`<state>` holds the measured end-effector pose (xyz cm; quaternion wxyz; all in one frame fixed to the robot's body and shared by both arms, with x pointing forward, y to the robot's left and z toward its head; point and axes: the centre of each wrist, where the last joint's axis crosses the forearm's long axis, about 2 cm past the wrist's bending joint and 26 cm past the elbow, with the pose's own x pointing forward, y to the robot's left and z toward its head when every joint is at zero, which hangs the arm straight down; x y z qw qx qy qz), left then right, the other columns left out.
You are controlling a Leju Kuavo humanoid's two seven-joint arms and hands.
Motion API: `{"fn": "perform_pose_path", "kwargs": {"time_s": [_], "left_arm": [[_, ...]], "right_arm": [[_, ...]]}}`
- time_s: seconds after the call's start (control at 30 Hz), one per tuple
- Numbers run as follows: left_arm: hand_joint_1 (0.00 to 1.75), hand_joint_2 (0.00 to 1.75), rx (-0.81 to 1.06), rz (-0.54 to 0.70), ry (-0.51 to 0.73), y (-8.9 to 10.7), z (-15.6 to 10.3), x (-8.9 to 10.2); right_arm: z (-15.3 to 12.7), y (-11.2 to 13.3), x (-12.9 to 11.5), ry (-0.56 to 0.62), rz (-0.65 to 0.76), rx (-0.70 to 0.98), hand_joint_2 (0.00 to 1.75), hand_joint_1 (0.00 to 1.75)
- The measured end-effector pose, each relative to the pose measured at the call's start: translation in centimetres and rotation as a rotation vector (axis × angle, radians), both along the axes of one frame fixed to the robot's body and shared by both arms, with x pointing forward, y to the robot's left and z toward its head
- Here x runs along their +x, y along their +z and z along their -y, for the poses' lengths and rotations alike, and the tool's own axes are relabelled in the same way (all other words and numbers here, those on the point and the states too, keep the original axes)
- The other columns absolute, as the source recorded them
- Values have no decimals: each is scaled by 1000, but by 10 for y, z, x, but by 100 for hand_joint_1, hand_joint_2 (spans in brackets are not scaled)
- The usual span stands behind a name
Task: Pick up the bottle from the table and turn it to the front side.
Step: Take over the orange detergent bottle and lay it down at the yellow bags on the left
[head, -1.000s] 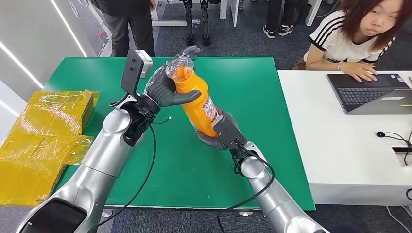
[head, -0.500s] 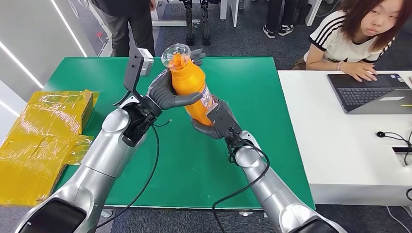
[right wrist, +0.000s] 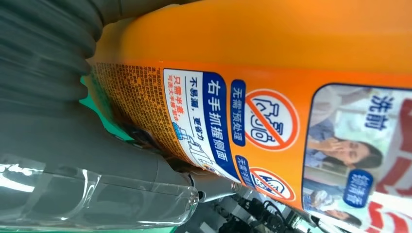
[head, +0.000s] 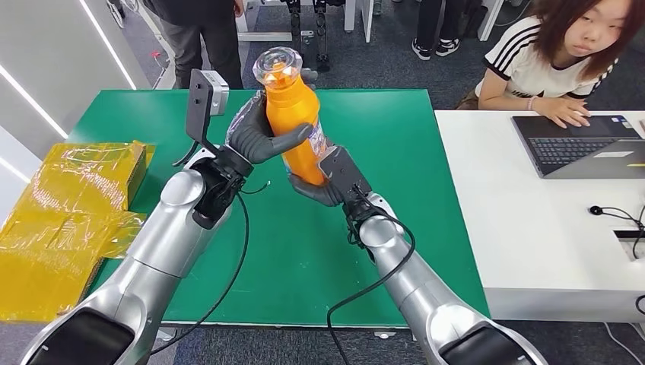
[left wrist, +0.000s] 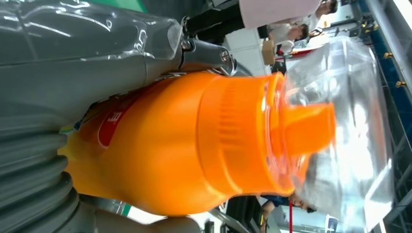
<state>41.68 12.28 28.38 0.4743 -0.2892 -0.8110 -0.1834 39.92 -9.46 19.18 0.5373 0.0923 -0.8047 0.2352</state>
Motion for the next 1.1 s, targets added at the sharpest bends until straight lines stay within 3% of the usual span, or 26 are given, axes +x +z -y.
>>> {"fn": "perform_pose_path", "kwargs": {"time_s": [0.17,0.2,0.3,0.33,0.63,0.87,1.1], "left_arm": [[175,175,-7,9,18,0,0,0],[175,175,-10,11,22,0,-1,0],[175,175,-21,13,33,-2,-1,0],[175,175,-24,13,34,-2,-1,0],[175,175,-6,40,64,-7,-5,1],[175,175,165,278,264,7,-12,17],[175,175,388,530,500,39,-19,39]], "right_arm": [[-3,-1,0,6,-9,6,175,174],[-4,-1,0,7,-11,8,175,161],[-5,-2,0,16,-15,19,175,34],[-5,-2,0,20,-17,21,175,3],[-11,7,3,49,-13,56,175,0],[3,-15,-8,58,-31,141,175,0],[13,-42,-42,87,-49,242,175,0]]}}
